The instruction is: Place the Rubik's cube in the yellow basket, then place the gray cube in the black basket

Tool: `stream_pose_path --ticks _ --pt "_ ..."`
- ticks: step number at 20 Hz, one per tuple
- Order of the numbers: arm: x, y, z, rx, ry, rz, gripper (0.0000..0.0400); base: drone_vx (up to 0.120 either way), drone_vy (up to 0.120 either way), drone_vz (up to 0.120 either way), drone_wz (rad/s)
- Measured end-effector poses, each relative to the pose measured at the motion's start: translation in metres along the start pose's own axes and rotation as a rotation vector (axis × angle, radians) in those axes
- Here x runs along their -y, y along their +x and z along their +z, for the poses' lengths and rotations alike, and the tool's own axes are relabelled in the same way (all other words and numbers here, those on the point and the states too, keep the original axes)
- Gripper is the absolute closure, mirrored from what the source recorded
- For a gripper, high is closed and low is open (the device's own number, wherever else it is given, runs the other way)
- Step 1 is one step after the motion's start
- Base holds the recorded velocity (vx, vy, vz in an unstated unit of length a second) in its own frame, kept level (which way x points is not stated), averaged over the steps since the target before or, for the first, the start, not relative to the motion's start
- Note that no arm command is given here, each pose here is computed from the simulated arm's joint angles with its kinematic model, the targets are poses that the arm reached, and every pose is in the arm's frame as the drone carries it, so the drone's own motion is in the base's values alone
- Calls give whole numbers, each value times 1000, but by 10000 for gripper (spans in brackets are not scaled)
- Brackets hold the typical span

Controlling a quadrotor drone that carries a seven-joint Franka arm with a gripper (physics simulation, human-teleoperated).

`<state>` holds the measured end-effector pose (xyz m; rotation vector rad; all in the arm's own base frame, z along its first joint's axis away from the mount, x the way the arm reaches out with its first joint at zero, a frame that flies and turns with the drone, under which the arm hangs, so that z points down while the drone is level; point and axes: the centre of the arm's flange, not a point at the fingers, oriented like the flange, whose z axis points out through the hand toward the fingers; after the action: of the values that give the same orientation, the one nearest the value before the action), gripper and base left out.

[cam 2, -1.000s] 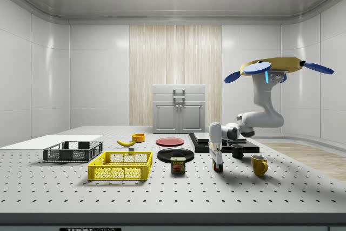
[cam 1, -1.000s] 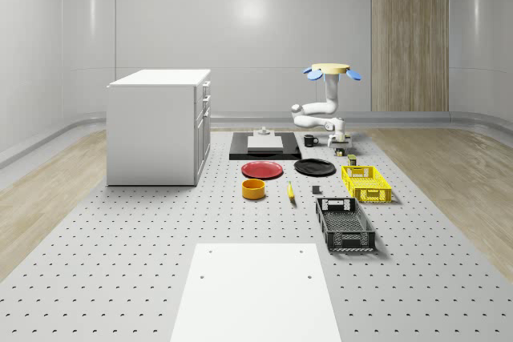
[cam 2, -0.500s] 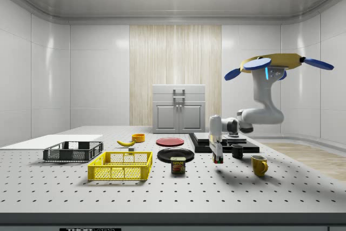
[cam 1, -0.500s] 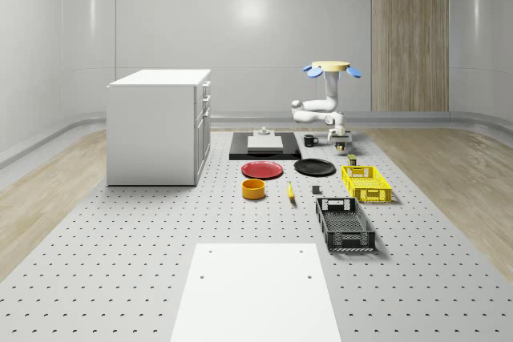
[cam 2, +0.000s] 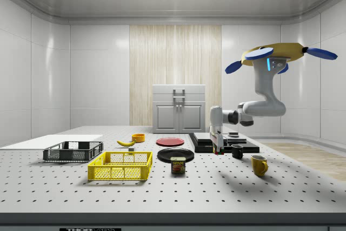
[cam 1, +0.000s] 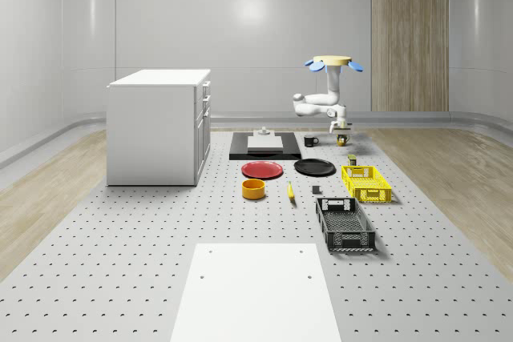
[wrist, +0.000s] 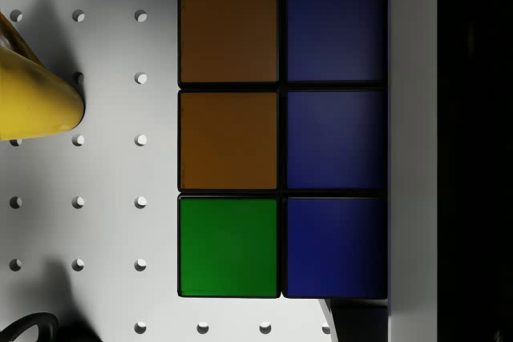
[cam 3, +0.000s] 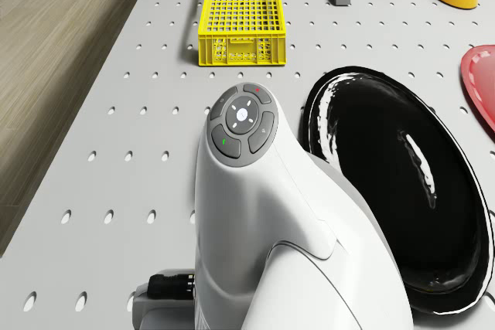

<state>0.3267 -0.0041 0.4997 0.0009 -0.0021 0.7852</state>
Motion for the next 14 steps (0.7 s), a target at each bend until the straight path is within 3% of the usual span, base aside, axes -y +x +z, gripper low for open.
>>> stream_pose_path --ticks 2,6,10,14 --pt "0 0 0 0 0 0 75 80 100 0 0" --pt "0 0 -1 0 0 0 75 120 0 0 0" --pt "0 0 -1 0 0 0 75 120 110 0 0" --pt "0 0 -1 0 0 0 75 120 0 0 0"
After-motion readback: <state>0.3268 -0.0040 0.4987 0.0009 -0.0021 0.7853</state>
